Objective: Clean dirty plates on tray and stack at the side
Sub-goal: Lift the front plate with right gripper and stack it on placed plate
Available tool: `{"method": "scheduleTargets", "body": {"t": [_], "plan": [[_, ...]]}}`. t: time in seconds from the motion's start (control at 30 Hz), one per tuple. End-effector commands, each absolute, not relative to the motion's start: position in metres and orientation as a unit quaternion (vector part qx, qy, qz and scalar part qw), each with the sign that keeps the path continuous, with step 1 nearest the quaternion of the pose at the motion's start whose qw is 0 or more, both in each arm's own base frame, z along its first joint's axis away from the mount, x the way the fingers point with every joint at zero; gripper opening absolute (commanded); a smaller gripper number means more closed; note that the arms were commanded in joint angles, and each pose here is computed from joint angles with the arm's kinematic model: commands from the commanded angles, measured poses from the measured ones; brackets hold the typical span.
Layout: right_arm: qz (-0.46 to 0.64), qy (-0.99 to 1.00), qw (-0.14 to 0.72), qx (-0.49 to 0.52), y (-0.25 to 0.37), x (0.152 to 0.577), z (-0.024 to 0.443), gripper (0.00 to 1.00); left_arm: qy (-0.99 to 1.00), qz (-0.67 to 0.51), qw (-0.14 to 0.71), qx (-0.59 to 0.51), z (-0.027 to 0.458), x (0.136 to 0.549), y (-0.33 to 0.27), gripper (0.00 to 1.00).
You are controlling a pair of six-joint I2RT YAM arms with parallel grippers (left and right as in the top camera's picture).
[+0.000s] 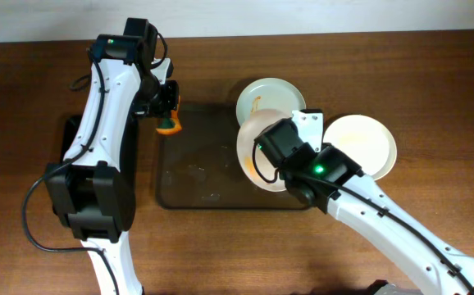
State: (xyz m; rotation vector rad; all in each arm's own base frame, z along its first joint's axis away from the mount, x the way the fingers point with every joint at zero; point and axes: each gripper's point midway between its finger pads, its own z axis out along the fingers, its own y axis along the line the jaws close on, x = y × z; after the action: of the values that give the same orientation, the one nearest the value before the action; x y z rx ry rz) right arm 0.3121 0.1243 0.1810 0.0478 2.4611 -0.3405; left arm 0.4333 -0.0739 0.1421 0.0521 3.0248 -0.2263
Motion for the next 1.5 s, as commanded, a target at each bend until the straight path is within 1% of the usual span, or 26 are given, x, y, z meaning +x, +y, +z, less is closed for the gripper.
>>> {"method": "scheduleTargets", "body": {"t": [0.0, 0.07, 0.17, 0.27, 0.3, 0.47, 0.6, 0.73, 0.9, 1.03, 1.07, 1.13, 1.17, 1.2, 1.23, 1.27, 1.3, 1.33, 1.4, 1.47], "plan": [[-0.19, 0.909, 0.37, 0.004, 0.115, 0.323, 0.206, 0.04, 0.995, -0.073, 0.068, 0.025, 0.151, 0.437, -0.073, 0.0], [-0.21, 0.899, 0.383, -0.034, 0.117, 0.331, 0.213, 0.04, 0.995, -0.073, 0.068, 0.025, 0.151, 0.437, -0.073, 0.0], [-0.234, 0.884, 0.402, -0.049, 0.115, 0.339, 0.223, 0.04, 0.995, -0.073, 0.067, 0.024, 0.151, 0.437, -0.073, 0.0], [-0.279, 0.864, 0.409, -0.096, 0.112, 0.345, 0.235, 0.04, 0.995, -0.073, 0.067, 0.024, 0.151, 0.437, -0.073, 0.0], [-0.286, 0.86, 0.413, -0.093, 0.11, 0.346, 0.237, 0.04, 0.995, -0.073, 0.067, 0.024, 0.151, 0.437, -0.073, 0.0], [-0.273, 0.863, 0.414, -0.094, 0.114, 0.347, 0.236, 0.04, 0.995, -0.073, 0.067, 0.024, 0.151, 0.437, -0.073, 0.0], [-0.194, 0.895, 0.38, -0.129, 0.138, 0.34, 0.213, 0.04, 0.995, -0.073, 0.067, 0.024, 0.151, 0.437, -0.073, 0.0], [-0.194, 0.899, 0.367, -0.137, 0.137, 0.336, 0.209, 0.04, 0.995, -0.073, 0.067, 0.024, 0.151, 0.437, -0.073, 0.0], [-0.235, 0.883, 0.38, -0.144, 0.128, 0.341, 0.224, 0.04, 0.995, -0.073, 0.065, 0.024, 0.15, 0.435, -0.072, 0.0], [-0.354, 0.821, 0.437, -0.099, 0.1, 0.354, 0.268, 0.04, 0.995, -0.073, 0.065, 0.024, 0.15, 0.435, -0.072, 0.0], [-0.348, 0.82, 0.44, -0.117, 0.106, 0.357, 0.269, 0.04, 0.995, -0.073, 0.066, 0.024, 0.15, 0.436, -0.072, 0.0], [-0.299, 0.84, 0.424, -0.16, 0.128, 0.354, 0.249, 0.04, 0.995, -0.073, 0.065, 0.024, 0.15, 0.436, -0.072, 0.0], [-0.28, 0.849, 0.419, -0.159, 0.134, 0.351, 0.242, 0.04, 0.995, -0.073, 0.065, 0.024, 0.15, 0.436, -0.072, 0.0], [-0.226, 0.873, 0.412, -0.133, 0.139, 0.347, 0.231, 0.04, 0.995, -0.073, 0.065, 0.024, 0.15, 0.435, -0.072, 0.0], [-0.168, 0.896, 0.39, -0.13, 0.146, 0.343, 0.219, 0.04, 0.995, -0.073, 0.064, 0.024, 0.15, 0.435, -0.072, 0.0], [-0.1, 0.918, 0.358, -0.136, 0.156, 0.338, 0.205, 0.04, 0.995, -0.073, 0.063, 0.024, 0.15, 0.434, -0.072, 0.0], [0.007, 0.941, 0.308, -0.144, 0.169, 0.332, 0.19, 0.04, 0.995, -0.072, 0.061, 0.024, 0.15, 0.434, -0.072, 0.0], [0.072, 0.949, 0.276, -0.133, 0.169, 0.33, 0.185, 0.04, 0.995, -0.072, 0.06, 0.024, 0.15, 0.433, -0.072, 0.0], [0.153, 0.955, 0.24, -0.079, 0.143, 0.337, 0.184, 0.04, 0.995, -0.072, 0.06, 0.024, 0.15, 0.433, -0.072, 0.0], [0.161, 0.962, 0.221, 0.01, 0.093, 0.344, 0.18, 0.04, 0.995, -0.072, 0.06, 0.024, 0.15, 0.433, -0.072, 0.0]]}}
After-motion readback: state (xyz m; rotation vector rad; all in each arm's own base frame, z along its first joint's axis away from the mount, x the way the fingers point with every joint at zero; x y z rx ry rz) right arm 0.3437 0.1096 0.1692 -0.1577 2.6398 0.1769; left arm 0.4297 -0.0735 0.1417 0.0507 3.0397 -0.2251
